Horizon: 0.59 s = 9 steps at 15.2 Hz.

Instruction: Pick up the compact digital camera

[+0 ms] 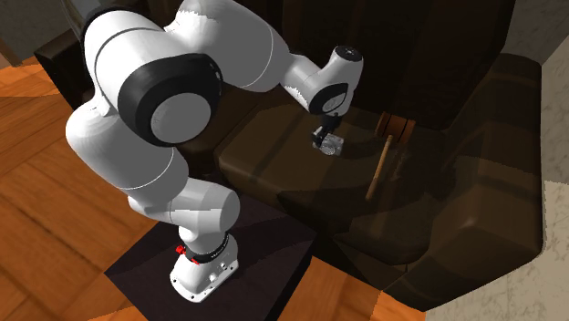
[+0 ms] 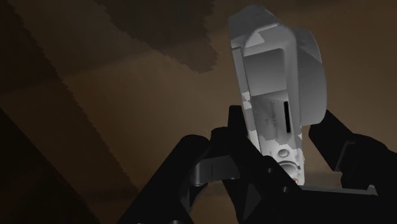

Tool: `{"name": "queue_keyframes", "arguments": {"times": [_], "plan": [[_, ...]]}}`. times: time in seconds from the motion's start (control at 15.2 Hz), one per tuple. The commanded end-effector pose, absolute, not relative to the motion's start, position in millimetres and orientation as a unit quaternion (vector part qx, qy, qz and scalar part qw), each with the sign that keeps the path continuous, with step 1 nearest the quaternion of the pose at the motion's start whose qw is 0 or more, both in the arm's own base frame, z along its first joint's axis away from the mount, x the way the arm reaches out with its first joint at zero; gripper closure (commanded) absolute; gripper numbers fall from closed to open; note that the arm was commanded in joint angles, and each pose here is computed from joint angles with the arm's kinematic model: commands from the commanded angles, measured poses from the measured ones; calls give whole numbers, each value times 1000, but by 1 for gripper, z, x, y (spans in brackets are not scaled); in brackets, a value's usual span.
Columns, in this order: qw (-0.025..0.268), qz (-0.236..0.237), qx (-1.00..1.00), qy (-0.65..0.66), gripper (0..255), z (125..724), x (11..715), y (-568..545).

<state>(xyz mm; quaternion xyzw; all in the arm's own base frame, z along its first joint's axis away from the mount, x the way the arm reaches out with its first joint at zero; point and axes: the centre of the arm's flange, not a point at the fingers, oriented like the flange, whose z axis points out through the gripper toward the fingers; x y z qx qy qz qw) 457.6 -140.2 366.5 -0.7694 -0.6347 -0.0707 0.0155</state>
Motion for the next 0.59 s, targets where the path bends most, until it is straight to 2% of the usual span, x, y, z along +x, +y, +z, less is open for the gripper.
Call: {"name": "queue_keyframes", "arguments": {"times": [0.0, 0.53], "plan": [[15, -71, -769, -635, 255, 377, 457, -139], [15, -71, -769, -635, 255, 420, 457, -139]]}}
